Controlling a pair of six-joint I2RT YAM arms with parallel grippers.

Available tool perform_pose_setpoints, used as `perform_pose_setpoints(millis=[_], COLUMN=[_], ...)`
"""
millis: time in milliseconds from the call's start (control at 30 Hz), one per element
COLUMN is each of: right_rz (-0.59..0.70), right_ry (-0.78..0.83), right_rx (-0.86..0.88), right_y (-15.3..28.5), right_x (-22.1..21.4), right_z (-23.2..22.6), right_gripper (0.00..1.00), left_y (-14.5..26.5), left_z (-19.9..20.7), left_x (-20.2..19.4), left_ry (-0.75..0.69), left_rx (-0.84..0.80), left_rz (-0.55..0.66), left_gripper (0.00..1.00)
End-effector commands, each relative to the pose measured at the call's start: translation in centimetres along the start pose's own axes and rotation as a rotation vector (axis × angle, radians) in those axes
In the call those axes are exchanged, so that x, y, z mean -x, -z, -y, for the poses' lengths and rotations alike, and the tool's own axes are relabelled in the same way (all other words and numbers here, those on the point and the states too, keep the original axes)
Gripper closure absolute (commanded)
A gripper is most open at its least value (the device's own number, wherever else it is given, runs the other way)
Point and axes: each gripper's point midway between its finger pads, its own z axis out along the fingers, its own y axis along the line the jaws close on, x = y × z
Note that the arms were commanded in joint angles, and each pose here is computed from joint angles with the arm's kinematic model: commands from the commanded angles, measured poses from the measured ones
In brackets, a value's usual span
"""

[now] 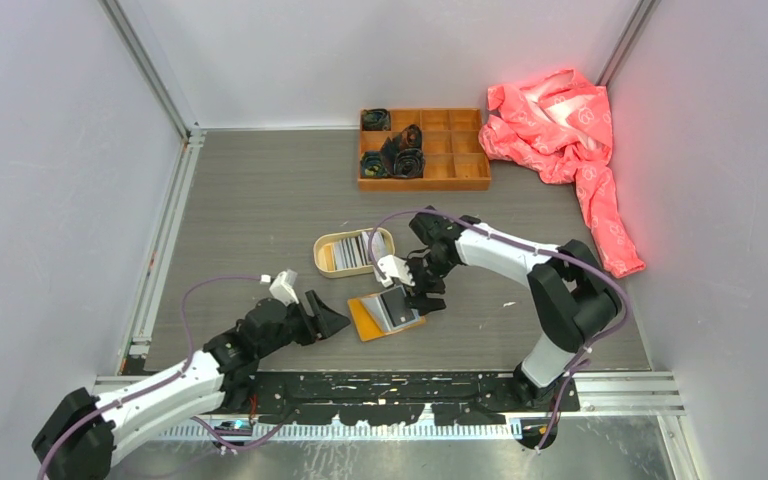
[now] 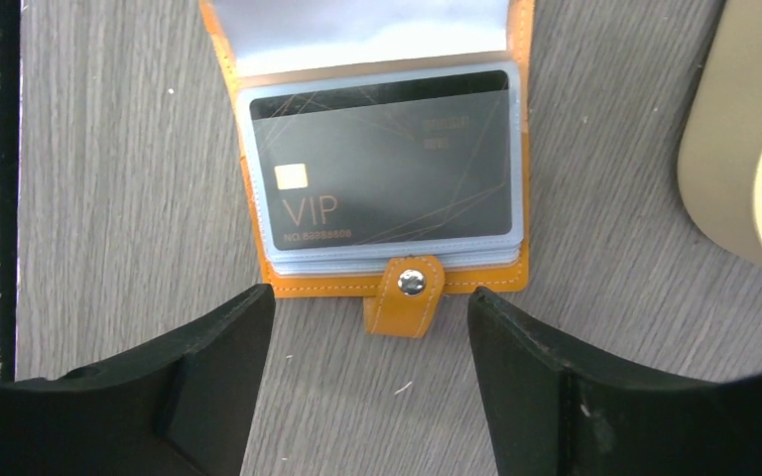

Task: Put the credit cards into the card holder
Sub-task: Turn over the card slot in the card holder.

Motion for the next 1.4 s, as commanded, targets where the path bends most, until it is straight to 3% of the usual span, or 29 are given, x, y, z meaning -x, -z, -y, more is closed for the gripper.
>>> perform_pose_setpoints(millis=[0,533,867,1000,1367], right_rz=[0.016,-0.051,-0.018,0.042,0.092], right_ry=[-0.007,0.037,0.043,0.025,-0.007], right_rx=[-0.064,-0.053,-0.089,-0.094,-0.066], right_y=[0.5,-0.5,0.7,1.3,1.9], right_x=[1.3,0.2,0.5,1.1,1.2], right_z=[2.4,1.6,1.1,0.7,-0.1], right_gripper=[0.26,0.49,0.71,0.85,0.84], left_y=[-0.5,-2.0,-1.7,-0.8,-0.8], left_z=[3.3,4.1,5.1,6.3,11.1], left_x=[1.7,2.0,2.3,3.1,3.0], left_ry=[0.008,-0.042,-0.059,-0.083,-0.132], left_rx=[-0.098,-0.064,-0.076,-0.095,-0.207], left_rz=[0.041,0.004,-0.007,0.008,-0.018], left_gripper=[0.32,0.33,0.39,0.42,0.46])
